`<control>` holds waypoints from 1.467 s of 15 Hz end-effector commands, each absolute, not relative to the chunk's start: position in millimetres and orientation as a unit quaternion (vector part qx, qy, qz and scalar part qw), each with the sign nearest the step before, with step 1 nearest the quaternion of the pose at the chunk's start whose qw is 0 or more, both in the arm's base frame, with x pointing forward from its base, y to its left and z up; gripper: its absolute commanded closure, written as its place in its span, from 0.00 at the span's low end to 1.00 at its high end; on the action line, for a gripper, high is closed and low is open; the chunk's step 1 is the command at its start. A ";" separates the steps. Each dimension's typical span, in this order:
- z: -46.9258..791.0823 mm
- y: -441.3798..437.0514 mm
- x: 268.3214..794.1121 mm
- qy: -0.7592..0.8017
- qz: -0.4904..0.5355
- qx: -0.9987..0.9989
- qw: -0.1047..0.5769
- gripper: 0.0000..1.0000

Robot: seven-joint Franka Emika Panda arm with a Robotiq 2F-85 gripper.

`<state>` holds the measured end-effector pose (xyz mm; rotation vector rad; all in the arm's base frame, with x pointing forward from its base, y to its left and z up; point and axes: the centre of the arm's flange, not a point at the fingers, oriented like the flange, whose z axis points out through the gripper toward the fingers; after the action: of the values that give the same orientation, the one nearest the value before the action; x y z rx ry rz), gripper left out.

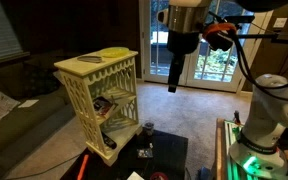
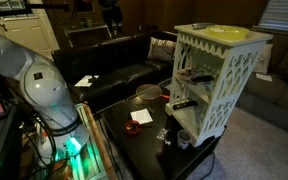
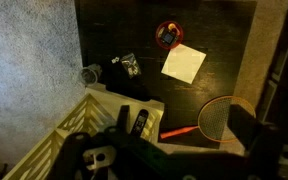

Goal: Pick up the remote on top of the rack and put it on the top shelf

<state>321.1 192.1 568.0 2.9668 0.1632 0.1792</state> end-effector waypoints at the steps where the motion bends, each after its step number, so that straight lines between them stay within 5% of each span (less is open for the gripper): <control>1: 567.9 192.1 321.1 0.055 0.060 0.993 0.082 0.00; 7: 568.0 192.1 321.1 0.055 0.060 0.993 0.082 0.00; 19: 653.2 180.2 498.1 0.017 0.171 0.980 0.096 0.00; 22: 636.8 168.7 482.4 0.011 0.172 0.981 0.089 0.00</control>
<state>482.9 168.7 636.9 2.9184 0.0312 0.5116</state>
